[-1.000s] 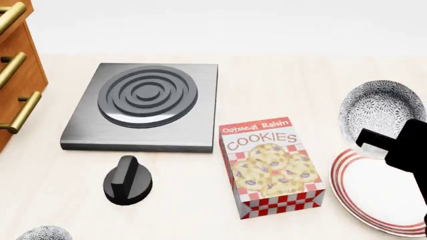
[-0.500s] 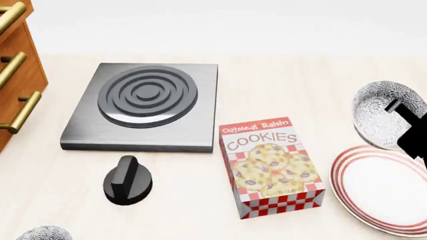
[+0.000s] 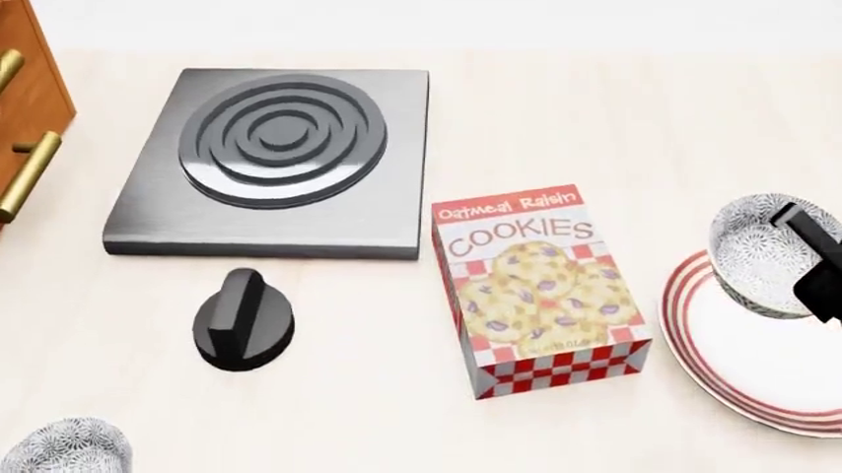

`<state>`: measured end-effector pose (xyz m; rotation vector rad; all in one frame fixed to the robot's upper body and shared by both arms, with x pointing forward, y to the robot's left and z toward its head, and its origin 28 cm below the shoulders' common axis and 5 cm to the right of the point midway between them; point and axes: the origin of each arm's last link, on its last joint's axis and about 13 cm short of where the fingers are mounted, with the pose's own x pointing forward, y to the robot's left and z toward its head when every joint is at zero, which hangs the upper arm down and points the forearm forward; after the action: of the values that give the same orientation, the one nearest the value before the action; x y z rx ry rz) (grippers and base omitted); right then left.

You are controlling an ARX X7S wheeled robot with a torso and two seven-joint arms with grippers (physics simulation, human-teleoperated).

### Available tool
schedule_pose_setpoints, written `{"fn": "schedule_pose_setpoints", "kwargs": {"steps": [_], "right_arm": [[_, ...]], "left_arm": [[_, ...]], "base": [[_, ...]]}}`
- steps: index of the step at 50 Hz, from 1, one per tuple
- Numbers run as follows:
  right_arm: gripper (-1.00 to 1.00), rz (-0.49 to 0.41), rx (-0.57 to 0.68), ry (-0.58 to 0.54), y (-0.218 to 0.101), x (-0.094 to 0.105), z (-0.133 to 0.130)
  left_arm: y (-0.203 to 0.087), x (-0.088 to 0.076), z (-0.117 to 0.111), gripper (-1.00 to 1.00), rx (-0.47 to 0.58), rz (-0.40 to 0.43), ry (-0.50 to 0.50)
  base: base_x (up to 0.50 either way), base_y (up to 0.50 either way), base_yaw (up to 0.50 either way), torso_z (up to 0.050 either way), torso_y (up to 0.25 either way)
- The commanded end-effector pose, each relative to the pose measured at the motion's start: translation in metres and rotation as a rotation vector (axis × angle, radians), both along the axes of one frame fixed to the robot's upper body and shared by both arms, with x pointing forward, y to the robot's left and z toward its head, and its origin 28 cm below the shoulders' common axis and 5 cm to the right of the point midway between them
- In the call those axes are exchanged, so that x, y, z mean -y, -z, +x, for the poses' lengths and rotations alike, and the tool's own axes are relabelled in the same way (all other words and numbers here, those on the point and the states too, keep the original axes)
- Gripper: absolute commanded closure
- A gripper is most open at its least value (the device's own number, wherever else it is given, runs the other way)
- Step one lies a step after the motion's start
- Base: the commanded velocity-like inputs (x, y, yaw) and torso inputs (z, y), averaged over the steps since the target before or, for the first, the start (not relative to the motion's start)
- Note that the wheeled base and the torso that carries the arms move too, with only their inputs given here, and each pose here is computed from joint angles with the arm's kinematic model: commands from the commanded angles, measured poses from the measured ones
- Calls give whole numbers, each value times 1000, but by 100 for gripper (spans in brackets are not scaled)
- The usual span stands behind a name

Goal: Pick the akita bowl from table center and place it on the plate.

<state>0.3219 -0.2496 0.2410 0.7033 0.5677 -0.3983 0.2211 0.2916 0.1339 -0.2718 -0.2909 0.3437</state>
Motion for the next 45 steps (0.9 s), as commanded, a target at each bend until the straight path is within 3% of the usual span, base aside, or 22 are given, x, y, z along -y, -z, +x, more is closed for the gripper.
{"fn": "schedule_pose_setpoints", "kwargs": {"steps": [1, 7, 10, 16, 18, 22, 45], "right_arm": [[100, 4, 6, 21, -5, 4, 3], [100, 5, 12, 28, -6, 5, 2], [100, 6, 14, 26, -6, 5, 1], [100, 8, 17, 29, -8, 6, 1], [100, 8, 19, 33, -8, 7, 2], [100, 21, 31, 45, -5, 10, 5], [100, 50, 12, 107, 17, 21, 34]], "left_arm": [[-1, -1, -1, -100, 2, -17, 15], [-2, 2, -3, -100, 16, 34, 34], [-4, 2, -4, -100, 24, -5, 44], [-4, 0, -2, -100, 26, 11, 18], [-6, -1, -3, -100, 31, -58, 31], [-4, -2, -3, -100, 31, -70, 16], [-4, 0, -6, -100, 22, -65, 27]], "base": [[0, 0, 0, 0, 0], [0, 0, 0, 3, -115], [0, 0, 0, 8, -223], [0, 0, 0, 11, -145], [0, 0, 0, 15, -142], [0, 0, 0, 0, 0], [0, 0, 0, 0, 0]]}}
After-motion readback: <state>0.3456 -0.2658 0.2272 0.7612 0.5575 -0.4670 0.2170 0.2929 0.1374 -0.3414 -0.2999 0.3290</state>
